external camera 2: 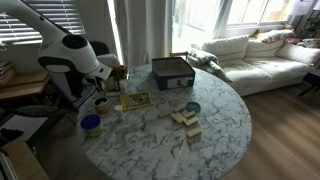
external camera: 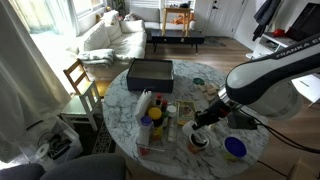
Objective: Put the scoop in the orange can then put the can in the clear box
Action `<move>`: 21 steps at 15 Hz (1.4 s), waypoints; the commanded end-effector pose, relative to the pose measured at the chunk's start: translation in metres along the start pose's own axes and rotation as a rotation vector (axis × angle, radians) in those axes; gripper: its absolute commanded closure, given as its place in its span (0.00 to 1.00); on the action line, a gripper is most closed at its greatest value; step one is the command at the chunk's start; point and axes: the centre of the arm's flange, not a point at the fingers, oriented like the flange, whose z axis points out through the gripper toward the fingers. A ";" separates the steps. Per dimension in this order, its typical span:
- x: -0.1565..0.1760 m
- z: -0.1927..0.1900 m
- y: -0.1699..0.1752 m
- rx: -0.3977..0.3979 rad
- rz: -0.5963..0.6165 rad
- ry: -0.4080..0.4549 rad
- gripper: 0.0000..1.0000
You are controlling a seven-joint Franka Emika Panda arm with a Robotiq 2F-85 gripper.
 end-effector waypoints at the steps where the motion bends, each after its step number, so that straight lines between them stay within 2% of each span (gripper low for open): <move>1: -0.009 0.017 0.023 0.018 -0.003 0.068 0.99; 6: -0.019 0.027 0.033 0.071 -0.069 0.109 0.99; 11: -0.028 0.031 0.043 0.110 -0.105 0.186 0.99; 21: -0.039 0.047 0.055 0.084 -0.203 0.229 0.99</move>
